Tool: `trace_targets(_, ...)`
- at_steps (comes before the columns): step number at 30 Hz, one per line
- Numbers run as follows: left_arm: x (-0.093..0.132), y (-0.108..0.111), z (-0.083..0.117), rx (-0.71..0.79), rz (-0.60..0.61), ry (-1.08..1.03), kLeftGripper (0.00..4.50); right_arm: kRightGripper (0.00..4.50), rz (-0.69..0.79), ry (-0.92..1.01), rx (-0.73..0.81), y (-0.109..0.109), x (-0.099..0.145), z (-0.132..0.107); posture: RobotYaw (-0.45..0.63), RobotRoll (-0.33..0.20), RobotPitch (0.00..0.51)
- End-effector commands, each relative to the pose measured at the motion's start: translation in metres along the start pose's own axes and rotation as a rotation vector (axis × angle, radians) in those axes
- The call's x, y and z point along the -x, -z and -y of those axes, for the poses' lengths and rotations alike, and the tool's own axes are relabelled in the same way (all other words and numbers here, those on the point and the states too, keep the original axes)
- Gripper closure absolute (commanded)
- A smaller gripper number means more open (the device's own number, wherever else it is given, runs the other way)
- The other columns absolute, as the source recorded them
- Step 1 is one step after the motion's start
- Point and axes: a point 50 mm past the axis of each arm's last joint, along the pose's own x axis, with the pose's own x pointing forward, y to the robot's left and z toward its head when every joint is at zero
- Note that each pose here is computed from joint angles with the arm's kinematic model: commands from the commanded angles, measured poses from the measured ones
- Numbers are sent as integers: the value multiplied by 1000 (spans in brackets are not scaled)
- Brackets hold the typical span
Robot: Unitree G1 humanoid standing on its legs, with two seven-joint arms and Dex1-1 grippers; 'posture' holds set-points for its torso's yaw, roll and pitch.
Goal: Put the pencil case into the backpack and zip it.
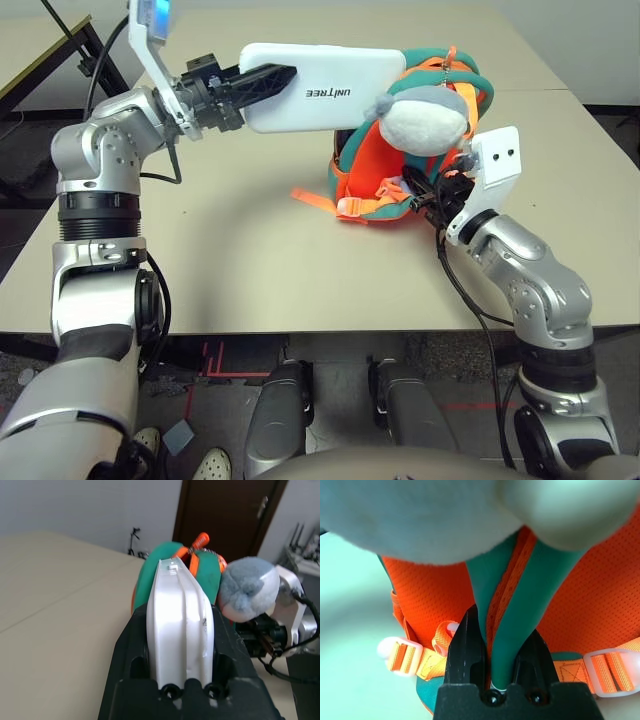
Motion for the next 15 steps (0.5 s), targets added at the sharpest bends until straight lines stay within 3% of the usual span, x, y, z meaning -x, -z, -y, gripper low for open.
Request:
trace_targets(1, -15, 1, 0, -29, -61, 62, 3244, 4138, -34, -5, -5, 7, -1, 1, -114, 0, 124)
trace_targets(11, -66, 7, -3, -53, -118, 161, 3244, 4138, -30, -13, 0, 7, -1, -2, -132, 0, 132)
trace_targets(15, -87, 21, 0, -50, -197, 209, 3244, 4138, -31, -16, 5, 7, 0, -3, -143, 0, 141)
